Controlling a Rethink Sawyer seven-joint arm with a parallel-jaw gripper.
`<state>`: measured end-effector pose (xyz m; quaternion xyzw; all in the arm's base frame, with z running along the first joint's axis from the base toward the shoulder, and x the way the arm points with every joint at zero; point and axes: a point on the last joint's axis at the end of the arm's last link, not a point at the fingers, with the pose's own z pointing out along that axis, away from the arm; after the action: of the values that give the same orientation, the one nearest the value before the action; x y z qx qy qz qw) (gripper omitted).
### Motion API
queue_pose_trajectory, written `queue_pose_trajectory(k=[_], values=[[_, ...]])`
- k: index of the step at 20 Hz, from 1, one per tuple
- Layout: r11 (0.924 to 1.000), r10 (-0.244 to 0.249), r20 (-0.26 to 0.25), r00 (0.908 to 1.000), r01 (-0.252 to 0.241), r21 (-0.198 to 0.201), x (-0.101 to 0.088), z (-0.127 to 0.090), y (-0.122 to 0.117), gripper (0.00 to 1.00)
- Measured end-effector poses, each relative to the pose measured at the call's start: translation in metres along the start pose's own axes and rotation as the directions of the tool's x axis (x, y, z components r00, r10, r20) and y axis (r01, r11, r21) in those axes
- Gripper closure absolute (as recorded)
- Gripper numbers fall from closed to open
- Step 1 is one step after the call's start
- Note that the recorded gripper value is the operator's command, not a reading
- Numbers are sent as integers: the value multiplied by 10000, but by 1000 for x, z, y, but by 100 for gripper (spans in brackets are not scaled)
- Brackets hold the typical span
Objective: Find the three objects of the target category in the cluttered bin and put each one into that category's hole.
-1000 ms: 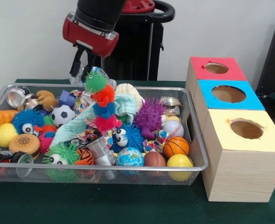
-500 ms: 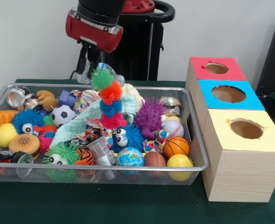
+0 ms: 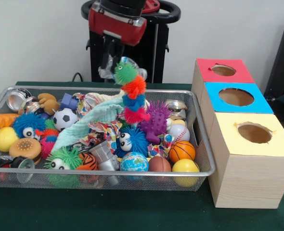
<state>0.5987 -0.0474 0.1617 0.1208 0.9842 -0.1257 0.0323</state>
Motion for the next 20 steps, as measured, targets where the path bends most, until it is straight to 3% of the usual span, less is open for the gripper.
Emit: queue_pose_trajectory(k=[7,20], values=[[9991,-401,126,9991,402,-94,14,-18,23,100],[9996,-284,131,9995,285,-86,13,-19,16,100]])
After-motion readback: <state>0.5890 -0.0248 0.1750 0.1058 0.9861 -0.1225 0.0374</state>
